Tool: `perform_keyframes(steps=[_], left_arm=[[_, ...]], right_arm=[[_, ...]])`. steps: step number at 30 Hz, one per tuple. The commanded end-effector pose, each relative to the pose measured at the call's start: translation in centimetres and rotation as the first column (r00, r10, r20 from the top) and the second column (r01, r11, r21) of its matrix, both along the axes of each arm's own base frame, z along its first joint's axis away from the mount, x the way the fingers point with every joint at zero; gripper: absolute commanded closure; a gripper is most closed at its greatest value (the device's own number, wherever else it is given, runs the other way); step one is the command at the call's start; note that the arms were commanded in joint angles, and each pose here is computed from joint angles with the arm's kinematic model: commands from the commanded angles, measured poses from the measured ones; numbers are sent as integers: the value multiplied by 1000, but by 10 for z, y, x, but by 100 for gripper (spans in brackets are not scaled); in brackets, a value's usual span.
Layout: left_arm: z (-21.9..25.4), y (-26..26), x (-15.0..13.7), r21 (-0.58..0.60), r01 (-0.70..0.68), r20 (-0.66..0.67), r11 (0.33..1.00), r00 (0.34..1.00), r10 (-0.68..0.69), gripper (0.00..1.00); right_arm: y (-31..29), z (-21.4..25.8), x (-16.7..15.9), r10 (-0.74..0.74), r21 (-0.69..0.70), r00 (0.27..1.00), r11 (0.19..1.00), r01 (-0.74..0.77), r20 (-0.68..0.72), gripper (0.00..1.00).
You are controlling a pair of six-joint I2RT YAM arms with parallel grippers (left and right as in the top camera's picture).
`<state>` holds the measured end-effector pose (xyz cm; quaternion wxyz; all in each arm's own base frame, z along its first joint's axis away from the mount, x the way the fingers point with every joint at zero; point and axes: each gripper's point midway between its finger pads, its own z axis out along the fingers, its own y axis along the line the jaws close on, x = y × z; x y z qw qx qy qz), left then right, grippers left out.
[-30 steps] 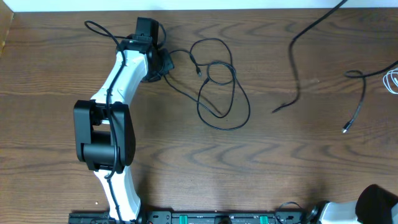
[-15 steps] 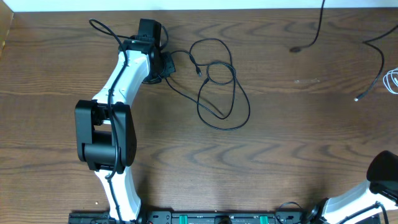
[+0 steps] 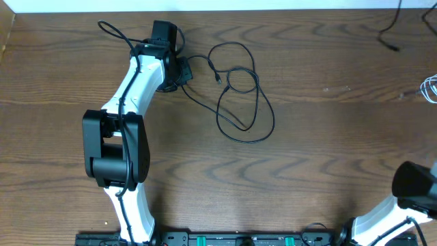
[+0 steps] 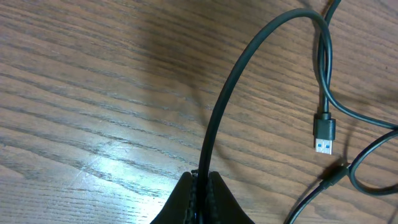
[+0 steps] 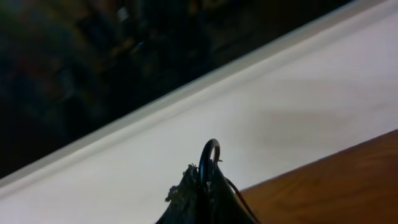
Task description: Untangle cables
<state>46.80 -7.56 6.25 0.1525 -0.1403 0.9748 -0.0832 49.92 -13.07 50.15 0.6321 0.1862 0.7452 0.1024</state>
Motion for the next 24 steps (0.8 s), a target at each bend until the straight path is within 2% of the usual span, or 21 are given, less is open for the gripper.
perform_keyframes(steps=[1,5,12,15,23,24], left_arm=[[13,3,3,13,6,30,1000,1000,-6,92],[13,2,3,13,6,30,1000,1000,-7,93],[13,2,2,12,7,30,1000,1000,-7,92],[13,2,2,12,7,28,1000,1000,-7,92],[12,3,1,13,7,23,1000,1000,-7,92],[12,3,1,13,7,23,1000,1000,-7,92]], right_arm=[[-49,-17,19,-290,-93,957,953,288,-8,98],[-75,-39,44,-411,-140,912,902,408,8,98],[-100,-95,92,-455,-225,890,869,442,-9,98],[-107,-128,101,-466,-243,882,866,437,-73,99],[-128,-251,104,-509,-308,783,856,416,-358,99],[-129,-266,103,-508,-306,767,858,412,-392,95]])
